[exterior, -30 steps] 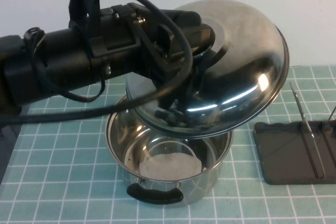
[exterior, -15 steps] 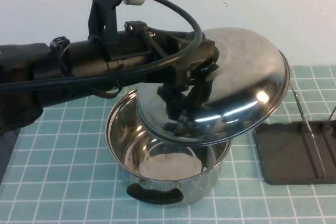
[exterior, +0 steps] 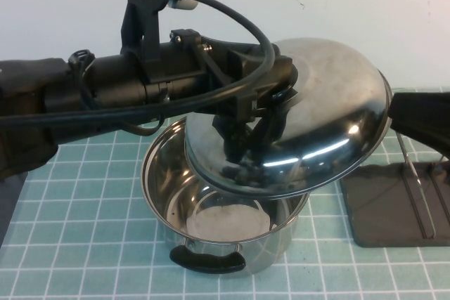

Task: Put pot lid on rack
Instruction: Hand over the pot lid

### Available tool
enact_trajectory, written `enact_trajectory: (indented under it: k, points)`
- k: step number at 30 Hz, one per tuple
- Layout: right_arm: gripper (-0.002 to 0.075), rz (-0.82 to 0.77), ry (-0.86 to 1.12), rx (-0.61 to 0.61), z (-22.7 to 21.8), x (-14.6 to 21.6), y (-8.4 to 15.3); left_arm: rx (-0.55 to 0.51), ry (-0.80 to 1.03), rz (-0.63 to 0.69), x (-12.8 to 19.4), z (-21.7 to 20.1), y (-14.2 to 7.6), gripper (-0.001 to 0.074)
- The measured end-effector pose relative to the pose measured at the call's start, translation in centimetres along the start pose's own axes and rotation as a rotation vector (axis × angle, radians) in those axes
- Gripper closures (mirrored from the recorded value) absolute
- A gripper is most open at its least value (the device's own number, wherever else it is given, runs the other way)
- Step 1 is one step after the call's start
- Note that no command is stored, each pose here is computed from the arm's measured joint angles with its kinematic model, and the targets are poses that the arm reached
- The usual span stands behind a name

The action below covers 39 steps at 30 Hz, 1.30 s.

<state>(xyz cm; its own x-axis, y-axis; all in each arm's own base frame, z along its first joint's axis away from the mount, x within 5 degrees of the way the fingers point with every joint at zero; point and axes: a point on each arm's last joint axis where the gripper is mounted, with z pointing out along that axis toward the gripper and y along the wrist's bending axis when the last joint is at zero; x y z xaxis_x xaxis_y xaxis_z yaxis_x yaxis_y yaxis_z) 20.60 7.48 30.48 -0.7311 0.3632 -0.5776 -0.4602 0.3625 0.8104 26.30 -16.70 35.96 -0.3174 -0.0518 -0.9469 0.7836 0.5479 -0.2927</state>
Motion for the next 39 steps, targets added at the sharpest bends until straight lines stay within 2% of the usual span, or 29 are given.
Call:
enact_trajectory:
  k: [17,21,24,28,39]
  points:
    - [0.0331,0.077,0.023,-0.027,1.0,-1.5,-0.5,0.077,0.009,0.001,0.1,0.0,-0.7,0.0405]
    - [0.0391,0.083,0.024,-0.028,1.0,-1.5,-0.5,0.102,0.031,-0.005,0.6,0.5,-0.5,0.0405]
    - [0.0467,0.088,0.023,-0.03,1.0,-1.5,-0.5,0.104,0.058,-0.018,1.4,1.3,-0.3,0.0405]
    - [0.0623,0.075,0.025,-0.043,1.0,-1.5,-0.4,0.09,0.091,-0.012,2.5,2.6,0.1,0.0405]
    - [0.064,-0.054,0.018,-0.054,0.9,-1.6,-0.3,0.093,0.11,0.013,3.2,3.3,0.0,0.0407]
